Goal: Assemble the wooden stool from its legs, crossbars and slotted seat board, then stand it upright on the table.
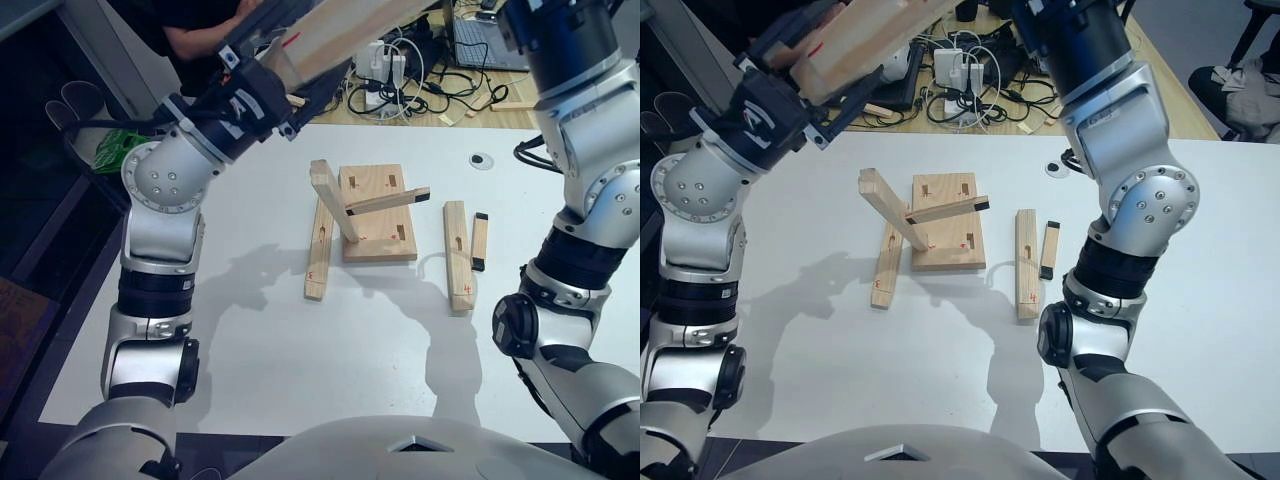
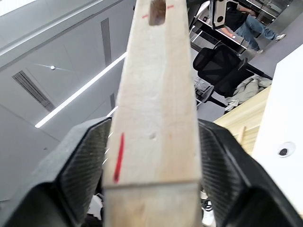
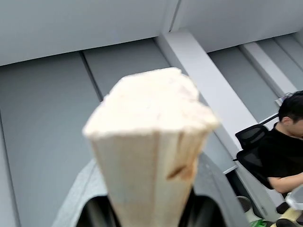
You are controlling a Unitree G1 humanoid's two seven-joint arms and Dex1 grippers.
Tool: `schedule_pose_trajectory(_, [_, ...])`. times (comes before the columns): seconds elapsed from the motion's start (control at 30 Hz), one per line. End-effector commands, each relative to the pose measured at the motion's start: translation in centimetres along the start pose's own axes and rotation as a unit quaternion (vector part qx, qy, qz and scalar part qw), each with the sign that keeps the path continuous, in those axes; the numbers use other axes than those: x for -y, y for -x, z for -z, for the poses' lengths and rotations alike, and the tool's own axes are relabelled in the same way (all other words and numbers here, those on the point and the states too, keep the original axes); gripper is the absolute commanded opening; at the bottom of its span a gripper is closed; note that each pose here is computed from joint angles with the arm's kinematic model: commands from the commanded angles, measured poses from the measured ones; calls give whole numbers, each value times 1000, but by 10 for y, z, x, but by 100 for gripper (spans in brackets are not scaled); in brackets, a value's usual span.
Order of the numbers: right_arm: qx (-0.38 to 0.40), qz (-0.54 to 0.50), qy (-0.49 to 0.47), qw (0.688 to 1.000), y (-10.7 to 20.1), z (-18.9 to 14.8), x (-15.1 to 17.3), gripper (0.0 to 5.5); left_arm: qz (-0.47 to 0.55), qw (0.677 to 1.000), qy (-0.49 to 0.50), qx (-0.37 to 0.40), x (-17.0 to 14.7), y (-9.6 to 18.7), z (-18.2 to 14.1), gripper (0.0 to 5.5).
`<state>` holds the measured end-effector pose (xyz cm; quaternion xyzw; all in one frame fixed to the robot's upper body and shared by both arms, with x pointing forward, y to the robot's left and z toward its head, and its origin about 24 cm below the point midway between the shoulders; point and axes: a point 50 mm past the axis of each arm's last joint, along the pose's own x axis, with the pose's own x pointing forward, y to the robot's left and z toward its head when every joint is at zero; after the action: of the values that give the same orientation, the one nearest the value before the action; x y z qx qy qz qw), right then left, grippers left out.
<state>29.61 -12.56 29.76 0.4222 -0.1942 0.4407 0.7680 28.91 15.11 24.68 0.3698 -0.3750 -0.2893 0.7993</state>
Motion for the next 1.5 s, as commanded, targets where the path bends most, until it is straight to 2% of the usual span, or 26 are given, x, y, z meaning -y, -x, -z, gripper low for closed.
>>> schedule_pose_trajectory(0.03, [40, 66, 50, 996, 5, -17, 12, 100, -44, 999, -24, -12, -13, -1, 0, 369])
schedule_pose_trajectory(0.17, [32, 179, 180, 967, 30, -44, 36, 100, -131, 988, -22, -85, -26, 19, 22, 434])
schedule_pose_trajectory(0.23, [17, 243, 241, 939, 50, -58, 50, 100, -209, 969, 24, -133, -29, 31, 36, 471])
schedule_pose_trajectory(0.3, [-22, 307, 282, 909, 74, -59, 66, 100, -277, 939, 94, -179, -19, 39, 50, 496])
schedule_pose_trajectory(0.37, [-86, 355, 279, 888, 100, -44, 80, 100, -324, 905, 171, -215, -1, 44, 60, 510])
schedule_pose_trajectory(0.47, [-157, 396, 230, 875, 134, -17, 89, 100, -377, 845, 288, -248, 32, 48, 69, 511])
schedule_pose_trajectory(0.53, [-163, 413, 188, 876, 147, -7, 91, 100, -379, 817, 350, -256, 60, 43, 69, 511])
schedule_pose_trajectory(0.6, [-148, 416, 154, 884, 149, -6, 90, 100, -373, 803, 385, -258, 80, 39, 65, 511])
schedule_pose_trajectory(0.73, [-125, 394, 86, 906, 140, -5, 84, 100, -366, 795, 409, -257, 97, 38, 62, 511])
schedule_pose_trajectory(0.9, [-139, 398, 43, 906, 139, 25, 84, 100, -379, 791, 406, -256, 95, 40, 64, 511])
schedule_pose_trajectory(1.0, [-133, 415, 60, 898, 142, 36, 88, 100, -381, 792, 406, -252, 93, 38, 65, 511])
schedule_pose_trajectory(1.37, [-141, 443, 124, 877, 158, 30, 103, 100, -383, 791, 403, -255, 91, 40, 65, 511])
schedule_pose_trajectory(1.5, [-169, 418, 143, 881, 147, 38, 99, 100, -382, 791, 403, -258, 92, 40, 65, 511])
